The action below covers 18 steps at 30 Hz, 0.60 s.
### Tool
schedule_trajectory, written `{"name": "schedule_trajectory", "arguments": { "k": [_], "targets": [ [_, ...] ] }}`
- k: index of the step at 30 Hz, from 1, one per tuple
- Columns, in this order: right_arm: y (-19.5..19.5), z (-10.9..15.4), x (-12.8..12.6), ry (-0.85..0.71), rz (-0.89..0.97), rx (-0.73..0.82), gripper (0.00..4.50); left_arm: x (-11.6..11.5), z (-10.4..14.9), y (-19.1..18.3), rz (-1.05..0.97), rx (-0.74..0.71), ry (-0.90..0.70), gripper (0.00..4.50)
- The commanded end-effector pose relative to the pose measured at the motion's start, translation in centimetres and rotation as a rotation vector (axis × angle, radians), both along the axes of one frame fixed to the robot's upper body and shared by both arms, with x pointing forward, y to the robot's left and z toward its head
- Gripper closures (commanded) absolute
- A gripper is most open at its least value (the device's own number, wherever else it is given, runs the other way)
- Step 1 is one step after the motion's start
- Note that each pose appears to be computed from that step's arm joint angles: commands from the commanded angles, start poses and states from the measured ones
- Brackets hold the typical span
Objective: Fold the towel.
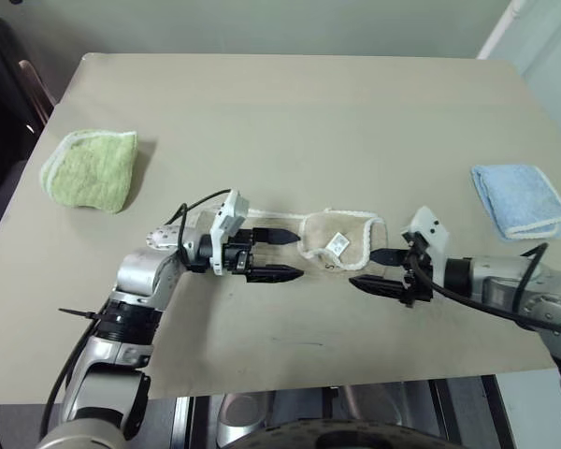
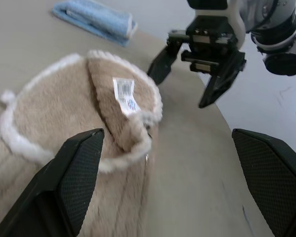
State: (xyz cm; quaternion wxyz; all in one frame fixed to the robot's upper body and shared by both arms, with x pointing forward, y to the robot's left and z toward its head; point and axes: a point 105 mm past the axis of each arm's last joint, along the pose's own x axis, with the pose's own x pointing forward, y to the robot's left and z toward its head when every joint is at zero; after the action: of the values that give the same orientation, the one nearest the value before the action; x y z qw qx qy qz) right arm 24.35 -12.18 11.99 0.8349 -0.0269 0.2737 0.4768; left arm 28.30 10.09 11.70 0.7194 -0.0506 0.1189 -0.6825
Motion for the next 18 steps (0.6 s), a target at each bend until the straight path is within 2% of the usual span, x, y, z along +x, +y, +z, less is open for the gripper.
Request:
{"name": "schedule_trajectory", "arguments": {
  "k": [1, 13, 18],
  "targets": [
    [0.6, 0.8, 0.6, -0.041, 0.015, 0.012, 0.74, -0.6, 0.6, -0.2, -0.028, -0.002, -0.021, 0.0],
    [3.9, 4.1, 4.2, -0.097, -0.018, 0.226, 0.74, -1.1, -0.3, -0.1, -0.017, -0.006, 0.002, 0.0],
    [4.4, 4.0, 6.3, -0.11, -0.104, 0.254, 0.74, -1.4, -0.2, -0.2, -0.017, -0.006, 0.005, 0.0]
  ]
}}
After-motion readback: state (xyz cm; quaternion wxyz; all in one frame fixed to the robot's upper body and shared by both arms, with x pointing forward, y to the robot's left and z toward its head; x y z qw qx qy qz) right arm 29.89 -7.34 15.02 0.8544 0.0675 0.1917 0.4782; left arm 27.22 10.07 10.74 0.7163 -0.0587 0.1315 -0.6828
